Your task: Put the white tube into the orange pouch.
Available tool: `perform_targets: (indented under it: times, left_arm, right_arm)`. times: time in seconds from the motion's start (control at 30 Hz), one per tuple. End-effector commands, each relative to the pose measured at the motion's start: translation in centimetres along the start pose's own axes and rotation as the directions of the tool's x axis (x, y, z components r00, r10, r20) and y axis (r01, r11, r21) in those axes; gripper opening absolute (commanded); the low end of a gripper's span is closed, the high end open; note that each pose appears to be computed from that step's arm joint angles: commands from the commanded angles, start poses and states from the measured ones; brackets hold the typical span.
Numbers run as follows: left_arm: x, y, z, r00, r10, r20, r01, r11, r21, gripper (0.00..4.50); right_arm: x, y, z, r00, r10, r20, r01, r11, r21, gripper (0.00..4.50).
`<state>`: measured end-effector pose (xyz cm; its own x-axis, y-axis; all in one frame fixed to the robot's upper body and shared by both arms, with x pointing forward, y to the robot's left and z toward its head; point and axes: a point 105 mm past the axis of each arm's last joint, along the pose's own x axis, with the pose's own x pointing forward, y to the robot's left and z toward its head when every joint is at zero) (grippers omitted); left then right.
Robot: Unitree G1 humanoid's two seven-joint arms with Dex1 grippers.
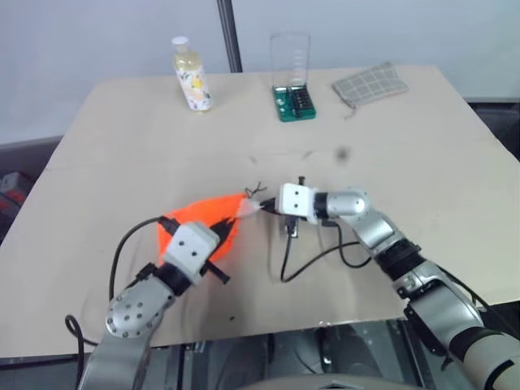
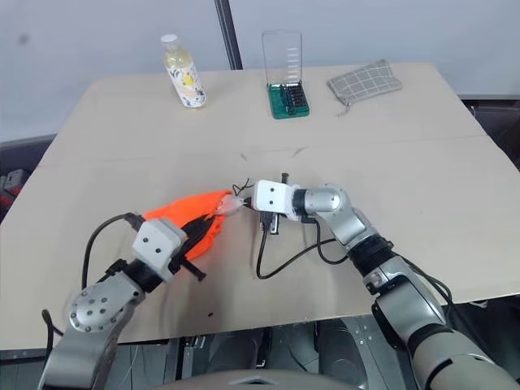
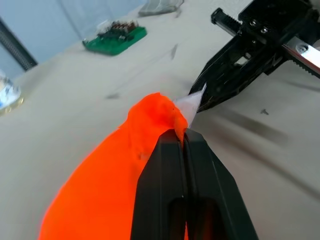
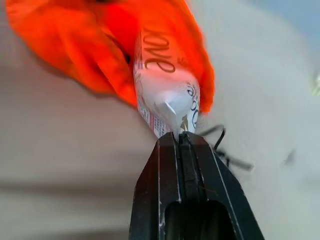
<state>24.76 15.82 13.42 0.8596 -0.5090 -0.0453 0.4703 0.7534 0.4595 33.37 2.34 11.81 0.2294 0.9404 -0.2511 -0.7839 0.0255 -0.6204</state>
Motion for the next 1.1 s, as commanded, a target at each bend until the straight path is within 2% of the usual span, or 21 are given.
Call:
perform_targets:
  times: [0.03,0.37,0.57,0.6,0.63,0.67,0.8,0.87,0.93,1.1]
  left_arm:
    - [0.3,0.4,0.8,0.999,-0.026,0.038,0.024,0.998,0.058,0.00]
    - [1.6,-0.7,1.6,0.981,-0.164,0.100,0.156,0.985,0.078,0.00]
    - [1.4,-2.5,1.8,0.969,-0.221,0.109,0.217,0.975,0.044,0.00]
    - [1.3,-2.7,1.6,0.968,-0.227,0.103,0.224,0.974,0.043,0.00]
    - [1.1,-2.9,1.4,0.968,-0.232,0.093,0.229,0.973,0.043,0.00]
    - [1.0,-3.1,1.2,0.968,-0.237,0.081,0.234,0.971,0.044,0.00]
    - [0.1,-3.5,0.3,0.967,-0.253,0.033,0.251,0.966,0.059,0.00]
    - [-0.2,-3.5,-0.3,0.967,-0.254,0.003,0.253,0.965,0.069,0.00]
    - [-0.5,-3.6,-1.1,0.962,-0.269,-0.035,0.271,0.958,0.092,0.00]
    - [-0.2,-2.6,-1.8,0.965,-0.253,-0.073,0.261,0.953,0.150,0.00]
  right_arm:
    - [0.2,-0.9,1.3,0.997,-0.030,0.069,0.038,0.992,-0.123,0.04]
    - [4.8,-0.5,3.4,0.993,0.008,0.121,0.012,0.987,-0.162,0.04]
    - [6.0,0.6,3.9,0.991,0.036,0.128,-0.023,0.995,-0.097,0.04]
    - [6.0,0.7,3.8,0.992,0.039,0.123,-0.029,0.996,-0.082,0.59]
    - [5.7,0.7,3.6,0.992,0.042,0.120,-0.034,0.997,-0.067,0.84]
    - [5.3,0.6,3.4,0.993,0.041,0.115,-0.034,0.998,-0.057,1.41]
    - [1.7,0.7,0.7,0.996,0.088,0.007,-0.088,0.996,0.003,3.19]
    - [-0.3,1.0,-1.0,0.990,0.117,-0.076,-0.117,0.993,0.002,3.19]
    - [-1.5,0.5,-2.2,0.988,0.077,-0.135,-0.073,0.997,0.038,3.19]
    - [-3.7,-1.6,-3.0,0.983,-0.002,-0.182,0.050,0.965,0.257,3.19]
